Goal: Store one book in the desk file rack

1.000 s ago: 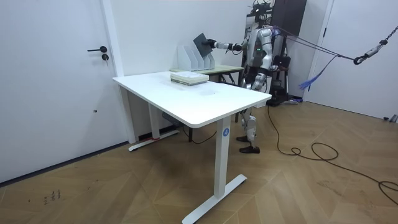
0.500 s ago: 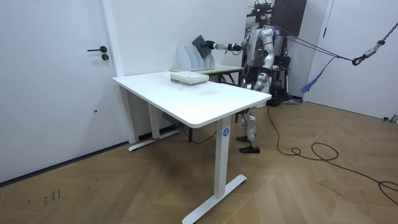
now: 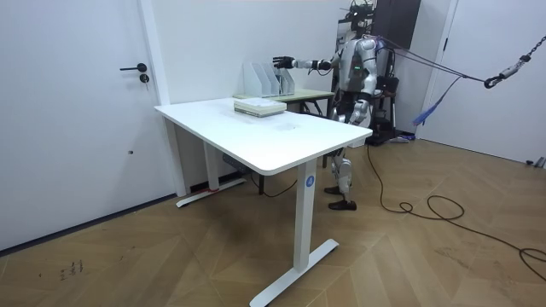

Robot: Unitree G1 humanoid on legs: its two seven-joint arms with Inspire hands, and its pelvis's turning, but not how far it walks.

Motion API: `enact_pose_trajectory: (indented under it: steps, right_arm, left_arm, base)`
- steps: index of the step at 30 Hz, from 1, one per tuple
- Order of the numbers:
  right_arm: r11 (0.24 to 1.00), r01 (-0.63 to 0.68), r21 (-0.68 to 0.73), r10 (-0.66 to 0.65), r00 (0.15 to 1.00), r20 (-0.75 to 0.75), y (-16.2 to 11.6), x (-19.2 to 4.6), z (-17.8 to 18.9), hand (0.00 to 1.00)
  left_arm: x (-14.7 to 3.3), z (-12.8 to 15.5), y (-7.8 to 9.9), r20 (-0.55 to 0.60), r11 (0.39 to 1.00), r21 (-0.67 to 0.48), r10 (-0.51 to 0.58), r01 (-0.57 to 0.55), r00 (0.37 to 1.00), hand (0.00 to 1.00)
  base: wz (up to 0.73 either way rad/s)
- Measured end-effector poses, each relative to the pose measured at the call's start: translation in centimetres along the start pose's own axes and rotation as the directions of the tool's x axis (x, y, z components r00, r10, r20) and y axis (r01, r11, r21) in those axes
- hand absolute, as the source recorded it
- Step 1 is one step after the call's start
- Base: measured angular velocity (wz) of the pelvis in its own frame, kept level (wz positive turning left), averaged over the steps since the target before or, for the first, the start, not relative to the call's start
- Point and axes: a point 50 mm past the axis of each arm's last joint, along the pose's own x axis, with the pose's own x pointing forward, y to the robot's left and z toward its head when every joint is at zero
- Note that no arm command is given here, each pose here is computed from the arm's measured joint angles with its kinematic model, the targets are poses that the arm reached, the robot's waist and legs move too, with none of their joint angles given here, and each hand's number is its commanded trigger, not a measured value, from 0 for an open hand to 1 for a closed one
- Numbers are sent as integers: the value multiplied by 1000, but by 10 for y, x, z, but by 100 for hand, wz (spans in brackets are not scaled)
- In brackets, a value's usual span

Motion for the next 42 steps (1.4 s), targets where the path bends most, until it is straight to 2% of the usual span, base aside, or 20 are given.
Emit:
enact_pose_trajectory:
  steps: [21, 26, 33, 38, 42]
  right_arm:
    - [996, -21, 92, 18, 999, 38, 9, 3, 22, 0]
    - [988, -47, 149, 26, 990, 139, 14, -3, 49, 0]
    - [948, -207, 241, 101, 916, 388, 18, -32, 100, 0]
    - [914, -339, 221, 202, 855, 478, 19, -52, 108, 0]
    - [832, -506, 229, 344, 793, 504, 25, -66, 108, 0]
  left_arm:
    - [0, 0, 1, 18, 1000, 4, 19, -19, 1000, 0]
    - [-1, -1, 3, 20, 1000, -12, 27, -27, 999, 0]
    - [-3, 2, 7, 34, 999, 2, 40, -40, 999, 0]
    - [-3, 3, 7, 44, 999, 4, 37, -37, 998, 0]
    - [-3, 0, 8, 37, 999, -3, 43, -43, 998, 0]
  base:
    - [1]
    - [0]
    - [-1]
    - [-10]
    - [-6]
